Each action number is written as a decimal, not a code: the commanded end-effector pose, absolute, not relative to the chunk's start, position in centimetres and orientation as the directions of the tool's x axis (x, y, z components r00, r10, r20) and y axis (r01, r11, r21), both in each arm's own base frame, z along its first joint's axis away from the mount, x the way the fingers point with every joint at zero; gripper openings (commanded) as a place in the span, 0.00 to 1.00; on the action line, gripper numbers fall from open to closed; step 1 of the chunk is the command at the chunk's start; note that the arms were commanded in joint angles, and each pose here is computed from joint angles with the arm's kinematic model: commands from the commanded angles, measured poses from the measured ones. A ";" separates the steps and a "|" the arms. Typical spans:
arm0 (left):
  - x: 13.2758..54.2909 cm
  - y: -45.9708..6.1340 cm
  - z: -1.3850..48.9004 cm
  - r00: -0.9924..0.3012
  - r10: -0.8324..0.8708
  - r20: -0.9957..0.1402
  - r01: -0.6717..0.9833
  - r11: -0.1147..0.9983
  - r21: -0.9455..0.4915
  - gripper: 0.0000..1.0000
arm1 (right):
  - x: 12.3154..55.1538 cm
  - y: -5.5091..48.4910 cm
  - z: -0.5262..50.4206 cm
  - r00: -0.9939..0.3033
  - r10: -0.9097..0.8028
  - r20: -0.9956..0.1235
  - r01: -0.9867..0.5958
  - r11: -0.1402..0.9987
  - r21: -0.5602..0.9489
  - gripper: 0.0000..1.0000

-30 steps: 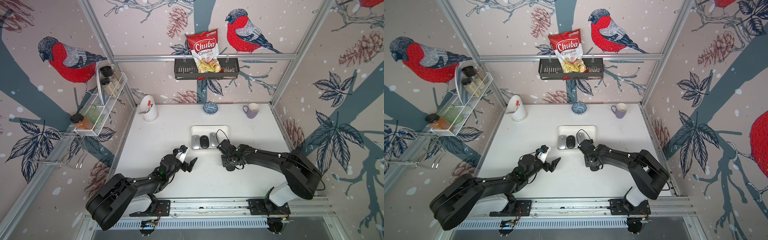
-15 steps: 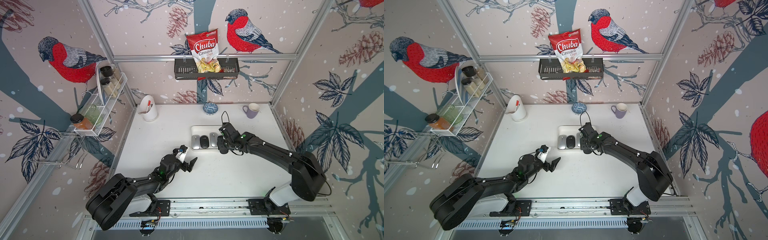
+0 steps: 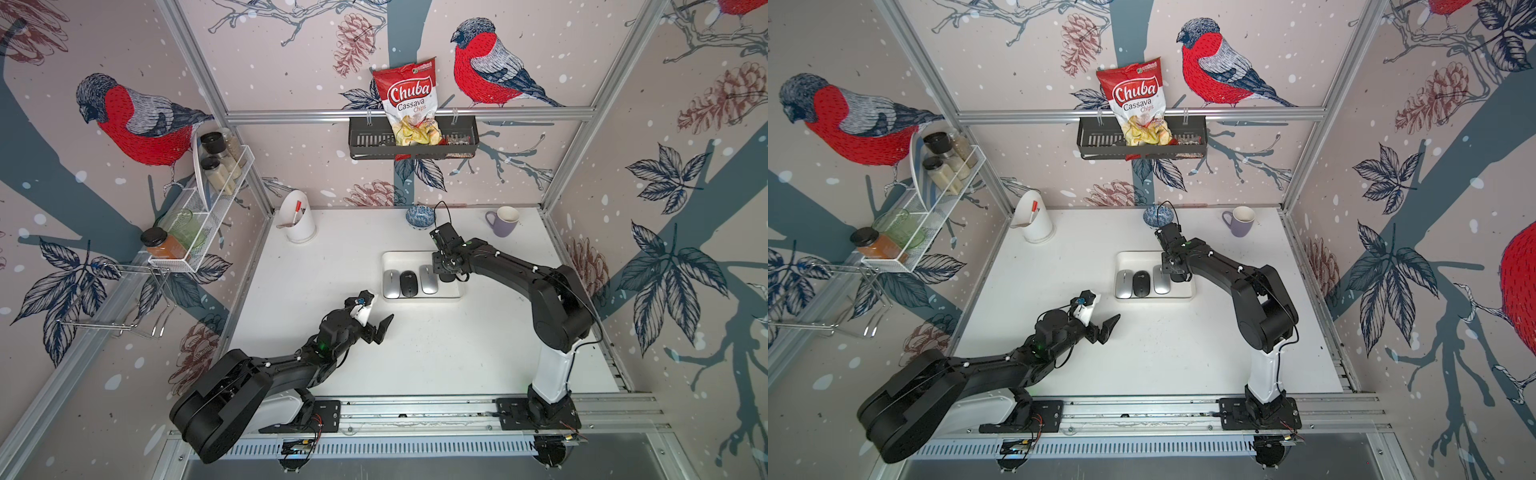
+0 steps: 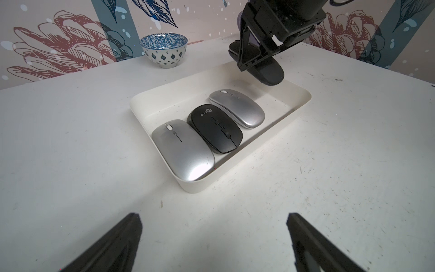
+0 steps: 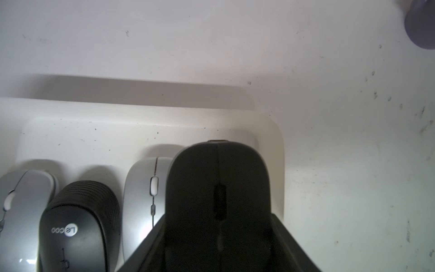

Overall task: Put the mouse in the storage box
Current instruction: Place the mouse in the storage box.

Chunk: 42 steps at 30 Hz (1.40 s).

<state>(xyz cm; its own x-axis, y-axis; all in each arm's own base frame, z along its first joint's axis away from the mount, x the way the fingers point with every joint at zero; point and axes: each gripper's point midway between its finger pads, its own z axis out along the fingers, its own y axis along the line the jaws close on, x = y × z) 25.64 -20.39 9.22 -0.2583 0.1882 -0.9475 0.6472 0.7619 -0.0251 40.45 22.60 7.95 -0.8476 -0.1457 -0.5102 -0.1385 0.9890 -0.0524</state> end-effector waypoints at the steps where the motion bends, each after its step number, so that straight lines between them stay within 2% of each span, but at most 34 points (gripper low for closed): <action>1: 25.9 -20.7 10.0 -0.237 0.168 -0.957 0.647 0.762 -0.026 0.99 | 40.7 22.1 6.8 -0.854 -0.157 -0.496 -0.130 0.988 -0.089 0.55; 10: 26.1 -20.7 9.9 -0.244 0.172 -0.954 0.642 0.766 -0.026 0.99 | 40.2 22.1 4.5 -0.873 -0.161 -0.460 -0.135 0.987 -0.090 0.56; 17: 26.3 -20.8 9.5 -0.262 0.180 -0.948 0.640 0.768 -0.031 0.99 | 39.8 22.3 3.8 -0.875 -0.177 -0.451 -0.151 0.984 -0.092 0.61; 26: 26.5 -20.8 9.4 -0.270 0.184 -0.945 0.634 0.773 -0.030 0.99 | 39.6 22.7 4.8 -0.855 -0.201 -0.478 -0.160 0.979 -0.126 0.80; 32: 26.5 -20.8 9.5 -0.269 0.183 -0.946 0.632 0.774 -0.029 0.99 | 40.0 22.3 9.1 -0.810 -0.181 -0.558 -0.136 0.983 -0.122 0.84; 38: 27.0 -20.0 11.4 -0.211 0.159 -0.964 0.597 0.803 0.002 0.97 | 40.4 21.8 15.9 -0.676 -0.143 -0.723 -0.138 0.988 -0.066 0.90; 42: 27.1 -19.2 18.3 0.001 0.077 -0.997 0.561 0.825 0.064 0.98 | 40.0 20.1 20.2 -0.556 -0.115 -0.823 -0.111 0.992 -0.064 0.93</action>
